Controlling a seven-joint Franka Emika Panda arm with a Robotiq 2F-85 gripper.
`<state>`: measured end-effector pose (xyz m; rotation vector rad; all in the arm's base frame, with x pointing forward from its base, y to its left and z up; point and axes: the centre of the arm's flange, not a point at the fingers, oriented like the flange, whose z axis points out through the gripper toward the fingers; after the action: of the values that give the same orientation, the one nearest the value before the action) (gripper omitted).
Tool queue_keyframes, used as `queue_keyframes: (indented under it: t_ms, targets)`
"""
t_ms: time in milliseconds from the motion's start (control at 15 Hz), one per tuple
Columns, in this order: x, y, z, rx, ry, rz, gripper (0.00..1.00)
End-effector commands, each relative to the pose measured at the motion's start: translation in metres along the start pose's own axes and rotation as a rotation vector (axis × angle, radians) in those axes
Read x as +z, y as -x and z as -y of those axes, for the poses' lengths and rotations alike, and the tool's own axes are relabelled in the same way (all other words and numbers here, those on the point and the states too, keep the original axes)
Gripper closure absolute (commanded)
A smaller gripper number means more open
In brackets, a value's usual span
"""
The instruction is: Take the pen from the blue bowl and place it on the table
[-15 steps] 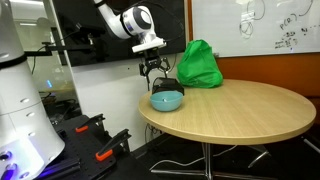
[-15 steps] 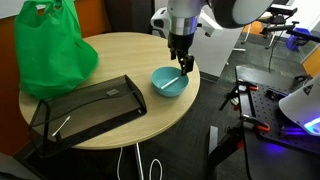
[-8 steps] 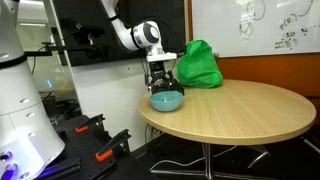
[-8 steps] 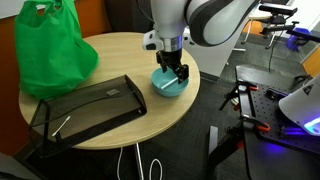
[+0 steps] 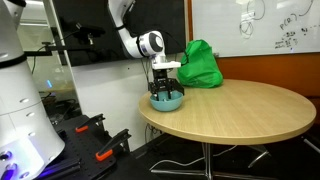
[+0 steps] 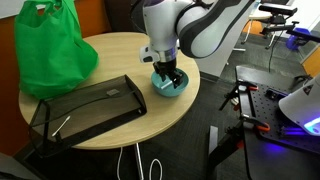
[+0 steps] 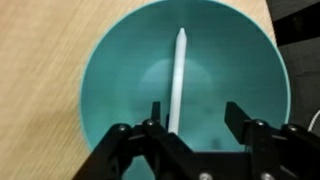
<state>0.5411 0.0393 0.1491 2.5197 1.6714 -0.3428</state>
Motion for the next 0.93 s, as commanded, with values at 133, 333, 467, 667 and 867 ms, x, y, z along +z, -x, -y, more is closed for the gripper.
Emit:
queue_keyframes:
  t_ms: [133,333,467,667,867]
  targets:
    - [0.016,-0.011,-0.015,0.007,0.002,0.007,0.55]
    - [0.020,-0.015,-0.018,0.020,-0.001,0.007,0.75]
    - [0.021,-0.016,-0.019,0.026,0.006,0.008,0.92]
    - [0.019,-0.014,-0.019,0.029,0.000,0.003,1.00]
    - [0.006,-0.009,-0.016,0.018,-0.012,-0.023,0.97]
